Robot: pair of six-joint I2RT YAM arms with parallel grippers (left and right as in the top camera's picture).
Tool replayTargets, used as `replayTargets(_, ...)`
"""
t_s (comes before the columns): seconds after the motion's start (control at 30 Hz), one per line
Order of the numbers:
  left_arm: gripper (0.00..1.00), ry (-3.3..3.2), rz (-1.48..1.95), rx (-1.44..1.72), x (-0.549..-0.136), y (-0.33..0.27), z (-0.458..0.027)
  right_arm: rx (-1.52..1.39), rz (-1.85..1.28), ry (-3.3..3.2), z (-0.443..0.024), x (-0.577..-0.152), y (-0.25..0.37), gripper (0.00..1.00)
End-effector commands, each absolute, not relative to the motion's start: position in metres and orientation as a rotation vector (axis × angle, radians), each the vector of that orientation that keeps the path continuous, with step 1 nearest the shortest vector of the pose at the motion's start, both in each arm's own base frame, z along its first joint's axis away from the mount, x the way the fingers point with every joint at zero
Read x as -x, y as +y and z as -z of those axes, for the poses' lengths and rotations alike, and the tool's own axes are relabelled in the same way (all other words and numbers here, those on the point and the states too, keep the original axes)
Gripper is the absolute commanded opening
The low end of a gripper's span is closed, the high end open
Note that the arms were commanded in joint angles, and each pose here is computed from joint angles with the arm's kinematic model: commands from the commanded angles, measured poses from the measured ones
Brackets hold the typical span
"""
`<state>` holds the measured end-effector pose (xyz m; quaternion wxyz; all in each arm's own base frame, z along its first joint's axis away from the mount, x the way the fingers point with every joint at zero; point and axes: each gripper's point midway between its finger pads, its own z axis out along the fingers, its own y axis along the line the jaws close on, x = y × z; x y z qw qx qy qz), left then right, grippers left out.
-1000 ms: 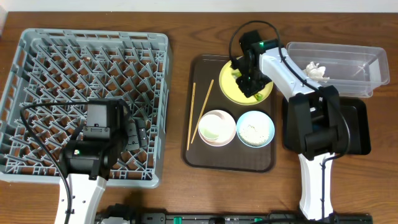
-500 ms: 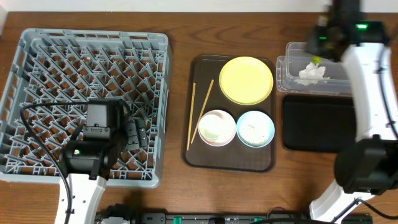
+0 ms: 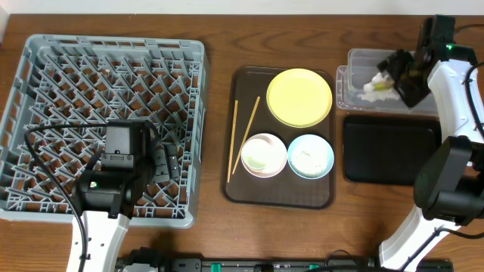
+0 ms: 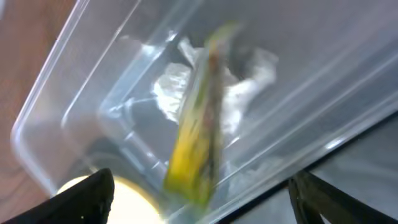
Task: Sort waste into correct bins and load items into the dishwasher
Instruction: 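Move the wrapper with the right gripper and drop it into the clear bin, then grasp the light-blue bowl rim with the right gripper and lift it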
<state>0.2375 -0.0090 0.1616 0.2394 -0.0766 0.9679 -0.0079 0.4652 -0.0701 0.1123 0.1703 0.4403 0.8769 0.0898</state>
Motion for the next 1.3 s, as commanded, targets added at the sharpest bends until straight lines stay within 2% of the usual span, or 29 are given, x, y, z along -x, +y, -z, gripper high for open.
replayTargets(0.0, 0.91, 2.638, 0.017, 0.201, -0.239, -0.009, -0.167, -1.065, -0.356, 2.5, -0.138, -0.473, -0.057, 0.89)
replayTargets(0.17, 0.91, 2.638, 0.016, 0.201, -0.239, -0.009, -0.167, -0.722, -0.322, 2.515, -0.182, -0.466, -0.044, 0.85)
replayTargets(0.33, 0.91, 2.638, 0.016, 0.201, -0.239, -0.009, -0.167, -0.301, -0.255, 2.653, -0.205, -0.424, -0.006, 0.84)
replayTargets(0.4, 0.91, 2.638, 0.016, 0.201, -0.239, -0.009, -0.167, -0.152, -0.247, 2.724, -0.203, -0.406, 0.013, 0.79)
replayTargets(0.5, 0.91, 2.638, 0.016, 0.201, -0.239, -0.009, -0.167, -0.001, -0.26, 2.842, -0.189, -0.38, 0.045, 0.68)
replayTargets(0.73, 0.91, 2.638, 0.016, 0.201, -0.239, -0.009, -0.167, 0.318, -0.316, 3.04, -0.123, -0.318, 0.123, 0.64)
replayTargets(0.93, 0.91, 2.637, 0.016, 0.201, -0.239, -0.009, -0.167, 0.564, -0.305, 3.07, -0.075, -0.276, 0.169, 0.53)
replayTargets(1.1, 0.91, 2.638, 0.016, 0.201, -0.239, -0.009, -0.167, 0.603, -0.108, 3.046, -0.047, -0.262, 0.175, 0.54)
replayTargets(1.27, 0.91, 2.638, 0.016, 0.201, -0.239, -0.009, -0.167, 0.603, -0.073, 3.037, -0.032, -0.253, 0.18, 0.53)
